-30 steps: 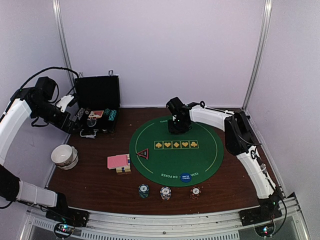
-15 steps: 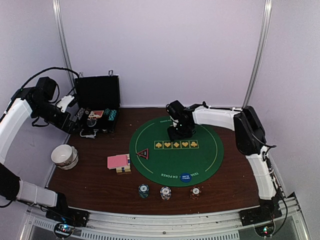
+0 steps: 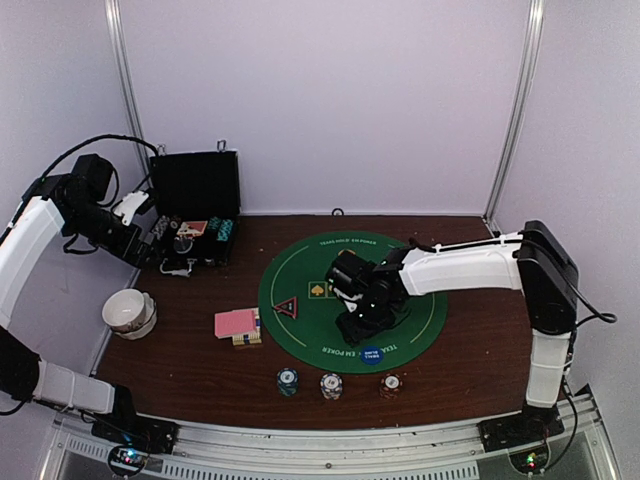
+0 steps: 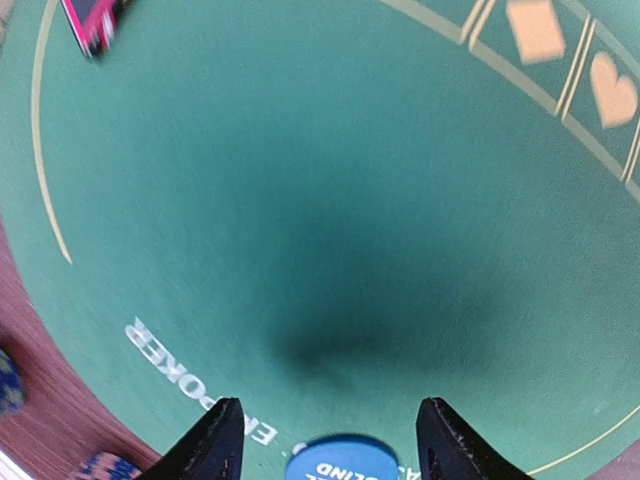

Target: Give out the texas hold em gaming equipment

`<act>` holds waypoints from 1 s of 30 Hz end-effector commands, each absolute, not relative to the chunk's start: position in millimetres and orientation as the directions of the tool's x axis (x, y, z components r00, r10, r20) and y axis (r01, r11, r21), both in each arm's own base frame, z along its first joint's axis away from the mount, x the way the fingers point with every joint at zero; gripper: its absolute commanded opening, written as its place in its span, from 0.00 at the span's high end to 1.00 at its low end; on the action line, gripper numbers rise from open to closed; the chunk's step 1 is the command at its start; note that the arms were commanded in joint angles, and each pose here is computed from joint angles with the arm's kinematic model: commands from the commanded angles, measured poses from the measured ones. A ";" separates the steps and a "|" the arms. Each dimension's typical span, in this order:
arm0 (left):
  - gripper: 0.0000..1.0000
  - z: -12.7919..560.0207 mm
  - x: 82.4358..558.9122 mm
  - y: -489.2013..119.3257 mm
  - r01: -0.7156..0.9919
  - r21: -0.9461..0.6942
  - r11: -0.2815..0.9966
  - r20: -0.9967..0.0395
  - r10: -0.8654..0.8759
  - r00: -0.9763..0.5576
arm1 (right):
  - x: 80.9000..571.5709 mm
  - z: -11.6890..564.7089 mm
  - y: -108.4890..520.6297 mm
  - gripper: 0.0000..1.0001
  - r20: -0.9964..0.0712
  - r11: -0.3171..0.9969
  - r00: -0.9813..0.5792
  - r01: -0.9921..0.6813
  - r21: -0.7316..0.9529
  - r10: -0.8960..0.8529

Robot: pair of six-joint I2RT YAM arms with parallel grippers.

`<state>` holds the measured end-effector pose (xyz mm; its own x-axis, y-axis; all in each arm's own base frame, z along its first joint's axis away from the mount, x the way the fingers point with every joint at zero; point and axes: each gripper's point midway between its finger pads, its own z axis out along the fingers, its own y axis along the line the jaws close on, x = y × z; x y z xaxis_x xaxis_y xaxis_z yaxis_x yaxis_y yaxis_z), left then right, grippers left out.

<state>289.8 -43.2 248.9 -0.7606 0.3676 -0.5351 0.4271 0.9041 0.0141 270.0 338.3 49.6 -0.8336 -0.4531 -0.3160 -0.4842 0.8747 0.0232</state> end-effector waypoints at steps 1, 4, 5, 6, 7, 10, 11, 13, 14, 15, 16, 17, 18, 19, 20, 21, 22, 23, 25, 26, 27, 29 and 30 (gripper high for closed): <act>0.02 257.6 288.7 -46.9 0.442 0.006 0.897 -0.556 0.370 -0.744 | 251.6 45.1 322.6 0.41 -0.262 0.874 -0.843 -0.486 -0.004 -0.470; 0.02 259.4 288.9 -48.2 0.442 -0.003 0.897 -0.556 0.366 -0.747 | 249.8 41.1 319.3 0.42 -0.245 0.872 -0.843 -0.490 -0.015 -0.478; 0.02 259.4 289.3 -48.7 0.443 -0.004 0.897 -0.556 0.366 -0.746 | 249.8 39.8 318.8 0.42 -0.242 0.870 -0.842 -0.493 -0.020 -0.483; 0.02 259.9 289.2 -48.5 0.442 -0.004 0.897 -0.557 0.365 -0.746 | 250.2 38.1 318.8 0.42 -0.237 0.868 -0.841 -0.496 -0.025 -0.487; 0.02 260.2 289.2 -48.5 0.442 -0.004 0.897 -0.557 0.365 -0.746 | 250.3 36.9 318.7 0.43 -0.230 0.866 -0.840 -0.498 -0.031 -0.491; 0.02 261.3 289.7 -48.6 0.442 -0.004 0.897 -0.559 0.365 -0.745 | 250.1 33.3 320.5 0.44 -0.219 0.865 -0.842 -0.500 -0.029 -0.494; 0.02 261.9 289.8 -48.7 0.443 -0.004 0.897 -0.560 0.365 -0.744 | 250.1 33.5 321.6 0.43 -0.223 0.866 -0.841 -0.500 -0.027 -0.493; 0.02 262.3 289.6 -49.3 0.444 -0.004 0.896 -0.562 0.365 -0.742 | 246.7 32.8 323.6 0.43 -0.214 0.864 -0.844 -0.503 -0.007 -0.492; 0.02 262.4 289.8 -49.3 0.444 -0.005 0.896 -0.562 0.365 -0.743 | 246.3 32.5 323.9 0.41 -0.213 0.865 -0.845 -0.502 -0.005 -0.491; 0.02 262.3 289.8 -49.4 0.444 -0.006 0.896 -0.561 0.365 -0.743 | 245.2 31.6 323.4 0.41 -0.208 0.865 -0.846 -0.502 -0.003 -0.491; 0.02 262.7 290.0 -49.3 0.444 -0.005 0.896 -0.561 0.365 -0.743 | 244.0 30.4 323.4 0.40 -0.203 0.865 -0.847 -0.502 0.001 -0.491; 0.03 262.2 289.7 -49.3 0.444 -0.007 0.896 -0.558 0.365 -0.745 | 242.3 28.9 323.1 0.40 -0.199 0.865 -0.848 -0.502 0.004 -0.491; 0.02 262.3 290.0 -49.0 0.443 -0.006 0.896 -0.559 0.365 -0.745 | 240.3 27.4 322.7 0.39 -0.193 0.864 -0.849 -0.503 0.006 -0.492; 0.03 262.3 290.1 -48.7 0.443 -0.005 0.897 -0.558 0.365 -0.745 | 238.6 25.7 321.7 0.39 -0.187 0.864 -0.849 -0.503 0.005 -0.493; 0.02 262.7 290.1 -49.2 0.445 -0.004 0.895 -0.560 0.367 -0.743 | 237.0 24.8 320.9 0.39 -0.183 0.864 -0.850 -0.503 0.005 -0.494; 0.03 262.6 290.4 -49.3 0.445 -0.005 0.895 -0.559 0.367 -0.743 | 235.4 23.6 319.4 0.39 -0.177 0.865 -0.851 -0.503 0.002 -0.494; 0.03 262.4 290.5 -49.1 0.445 -0.006 0.896 -0.558 0.366 -0.745 | 234.4 22.8 317.8 0.39 -0.172 0.865 -0.852 -0.501 -0.001 -0.494; 0.02 263.2 290.7 -49.3 0.445 -0.005 0.895 -0.560 0.367 -0.743 | 233.6 22.5 315.9 0.40 -0.169 0.866 -0.853 -0.500 -0.005 -0.494; 0.02 263.4 291.3 -48.9 0.444 -0.004 0.896 -0.559 0.366 -0.744 | 233.2 23.2 311.9 0.43 -0.168 0.868 -0.854 -0.497 -0.018 -0.492; 0.02 264.1 291.2 -48.9 0.444 -0.002 0.896 -0.560 0.367 -0.743 | 233.4 23.9 309.9 0.44 -0.168 0.869 -0.855 -0.493 -0.023 -0.490; 0.03 264.3 291.9 -48.4 0.442 -0.001 0.897 -0.561 0.366 -0.743 | 233.4 24.5 307.7 0.45 -0.167 0.870 -0.856 -0.491 -0.030 -0.489; 0.02 265.7 292.3 -48.0 0.441 0.003 0.897 -0.563 0.366 -0.741 | 233.1 23.4 302.3 0.47 -0.158 0.874 -0.860 -0.485 -0.044 -0.485; 0.03 266.2 292.5 -48.2 0.442 0.002 0.897 -0.564 0.366 -0.740 | 232.5 22.7 299.7 0.49 -0.152 0.875 -0.863 -0.481 -0.048 -0.482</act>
